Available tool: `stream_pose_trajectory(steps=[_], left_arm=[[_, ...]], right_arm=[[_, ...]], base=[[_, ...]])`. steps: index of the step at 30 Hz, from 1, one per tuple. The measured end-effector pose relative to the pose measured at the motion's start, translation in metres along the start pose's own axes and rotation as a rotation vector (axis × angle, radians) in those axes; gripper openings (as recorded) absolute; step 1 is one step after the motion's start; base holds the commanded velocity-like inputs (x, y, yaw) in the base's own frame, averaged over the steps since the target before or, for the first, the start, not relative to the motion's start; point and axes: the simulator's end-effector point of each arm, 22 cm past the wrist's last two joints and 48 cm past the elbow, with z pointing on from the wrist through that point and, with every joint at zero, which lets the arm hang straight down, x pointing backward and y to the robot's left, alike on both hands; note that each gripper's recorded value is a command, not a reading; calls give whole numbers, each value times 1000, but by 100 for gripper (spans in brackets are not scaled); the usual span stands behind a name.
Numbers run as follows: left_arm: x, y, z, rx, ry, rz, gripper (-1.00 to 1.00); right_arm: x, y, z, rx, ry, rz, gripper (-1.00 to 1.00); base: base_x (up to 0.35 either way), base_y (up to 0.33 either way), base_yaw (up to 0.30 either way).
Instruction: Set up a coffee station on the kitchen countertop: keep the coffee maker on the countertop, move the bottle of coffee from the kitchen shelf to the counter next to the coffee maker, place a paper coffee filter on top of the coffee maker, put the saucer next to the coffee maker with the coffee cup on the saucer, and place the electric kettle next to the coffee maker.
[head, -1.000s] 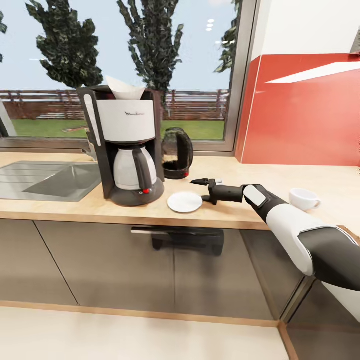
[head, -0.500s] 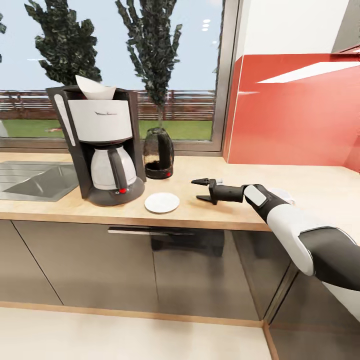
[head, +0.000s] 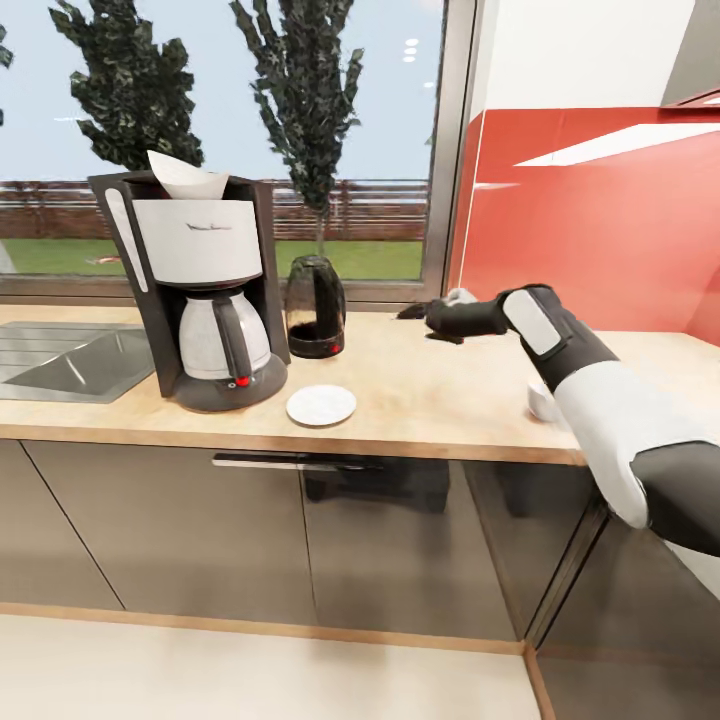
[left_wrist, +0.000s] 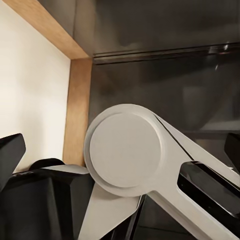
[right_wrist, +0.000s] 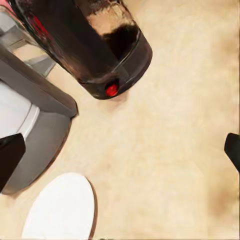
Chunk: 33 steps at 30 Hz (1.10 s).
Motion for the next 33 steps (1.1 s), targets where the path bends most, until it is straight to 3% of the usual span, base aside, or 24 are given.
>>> stream_pose_trajectory(steps=[8, 14, 15, 16, 21, 24, 26, 30, 33], left_arm=[[0, 0, 0, 1, 1, -1, 100], [0, 0, 1, 1, 1, -1, 100], [0, 0, 1, 1, 1, -2, 100], [0, 0, 1, 1, 1, -2, 100], [1, 0, 1, 2, 1, -3, 100], [1, 0, 1, 2, 2, -2, 100], [1, 0, 1, 2, 3, -1, 100], [1, -1, 2, 3, 2, 0, 100], [1, -1, 2, 3, 3, -1, 100]], right_arm=[[-86, -44, -76, 311, -94, -110, 100], [-119, -76, -115, 520, -126, -216, 100], [-126, -104, -138, 613, -124, -225, 100], [-127, -119, -150, 649, -120, -225, 100], [-119, -152, -173, 709, -62, -279, 100], [-110, -161, -177, 680, -18, -302, 100], [-95, -172, -183, 655, 47, -332, 100], [-85, -188, -196, 658, 88, -340, 100], [-80, -211, -221, 694, 108, -331, 100]], base=[[0, 0, 0], [0, 0, 0], [0, 0, 0], [0, 0, 0], [0, 0, 0], [0, 0, 0], [0, 0, 0], [0, 0, 0], [0, 0, 0]])
